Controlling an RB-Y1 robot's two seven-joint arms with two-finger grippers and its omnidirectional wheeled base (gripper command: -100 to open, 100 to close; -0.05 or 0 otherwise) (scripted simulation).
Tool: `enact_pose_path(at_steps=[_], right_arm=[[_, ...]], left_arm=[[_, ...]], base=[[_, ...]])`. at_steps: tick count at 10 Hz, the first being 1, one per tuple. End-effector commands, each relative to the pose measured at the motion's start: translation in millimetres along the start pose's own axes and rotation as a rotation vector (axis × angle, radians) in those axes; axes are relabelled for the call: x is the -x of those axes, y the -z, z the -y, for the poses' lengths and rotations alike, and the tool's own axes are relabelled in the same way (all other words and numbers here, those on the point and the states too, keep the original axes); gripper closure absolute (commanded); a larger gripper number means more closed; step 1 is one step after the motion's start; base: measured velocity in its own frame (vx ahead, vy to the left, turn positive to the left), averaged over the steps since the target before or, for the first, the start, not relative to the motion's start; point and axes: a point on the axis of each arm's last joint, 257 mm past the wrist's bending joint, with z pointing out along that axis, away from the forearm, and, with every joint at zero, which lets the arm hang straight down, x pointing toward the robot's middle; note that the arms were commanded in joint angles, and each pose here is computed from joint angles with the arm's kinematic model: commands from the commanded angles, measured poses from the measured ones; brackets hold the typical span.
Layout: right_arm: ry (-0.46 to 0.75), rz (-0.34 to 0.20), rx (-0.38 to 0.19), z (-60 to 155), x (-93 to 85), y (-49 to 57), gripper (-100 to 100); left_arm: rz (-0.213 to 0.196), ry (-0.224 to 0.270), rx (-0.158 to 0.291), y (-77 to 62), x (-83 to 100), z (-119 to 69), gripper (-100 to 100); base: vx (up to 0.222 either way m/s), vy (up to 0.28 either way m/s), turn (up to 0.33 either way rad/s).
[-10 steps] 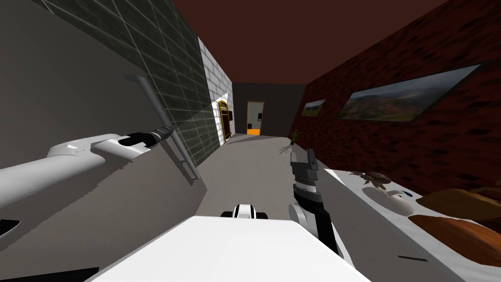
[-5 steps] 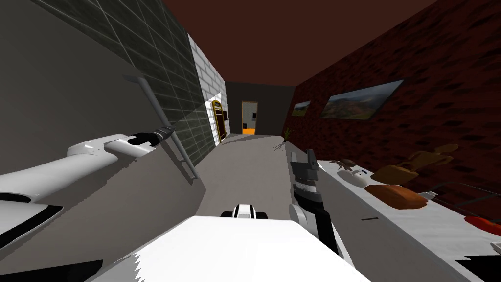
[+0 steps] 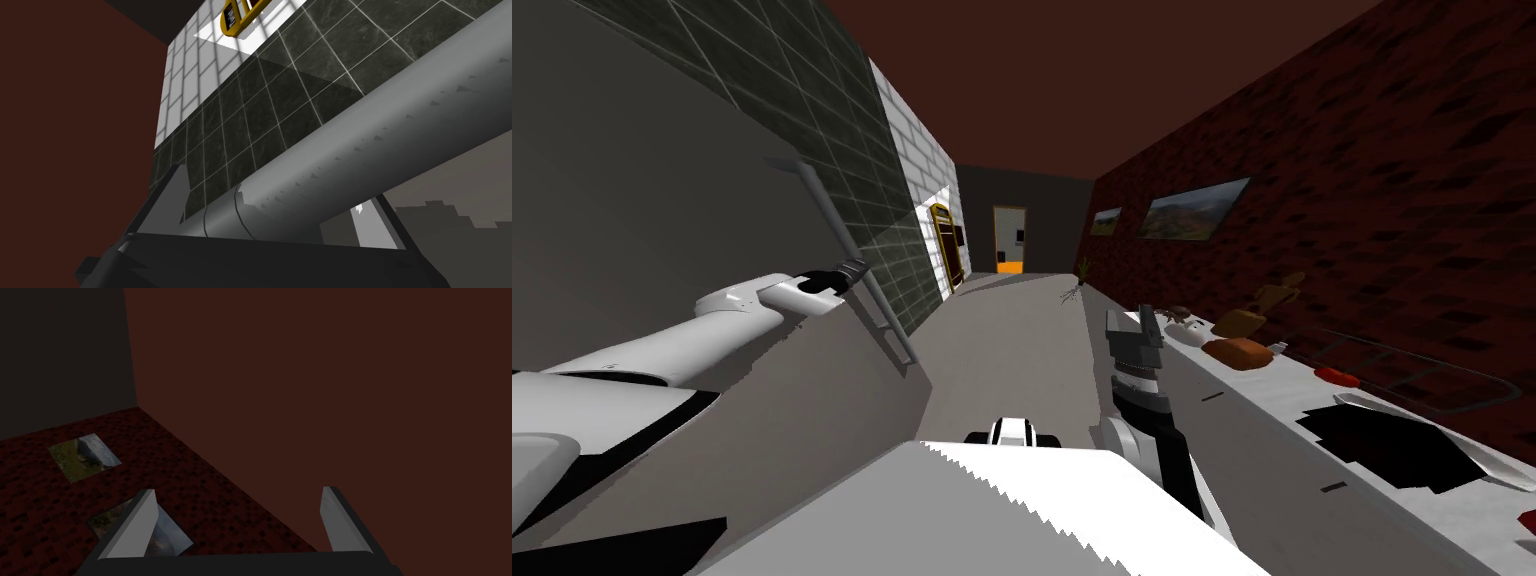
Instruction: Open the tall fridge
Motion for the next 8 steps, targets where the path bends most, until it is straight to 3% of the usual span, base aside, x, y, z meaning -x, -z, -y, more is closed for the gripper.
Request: enact_pose_path(at_steps=[1,2,3,4,6,7,8], right_arm=[[0.0,0.0,0.0,0.1,0.0,0.0,0],[0.0,0.0,0.0,0.0,0.1,0.1,0],[0.0,0.0,0.0,0.0,0.1,0.2,0],[0.0,0.0,0.0,0.0,0.0,0.0,0],[0.0,0.0,0.0,0.0,0.0,0.1,0],[0.0,0.0,0.0,0.0,0.1,0.2,0],[0.0,0.0,0.0,0.0,0.0,0.0,0]], left_arm=[[0.037,0.023,0.025,-9.9,5.3,-0.3,100],[0.047,0.033,0.016,-11.9,10.7,7.2,100],[0.036,0.018,0.065,-17.2,-12.5,-6.0,100],[0.04,0.012,0.064,-20.4,-16.2,-2.4,100],[0.067,0.04,0.055,-25.4,-1.8,11.3,100],[0.051,0.014,0.097,-29.5,-26.7,2.5,100],[0.061,0.019,0.113,-34.0,-27.7,3.0,100]], base=[[-0.184,0.056,-0.157],[-0.049,-0.001,-0.005],[-0.175,0.056,-0.263],[-0.292,0.091,-0.387],[-0.128,0.012,-0.09],[-0.201,0.037,-0.334],[-0.275,0.055,-0.379]])
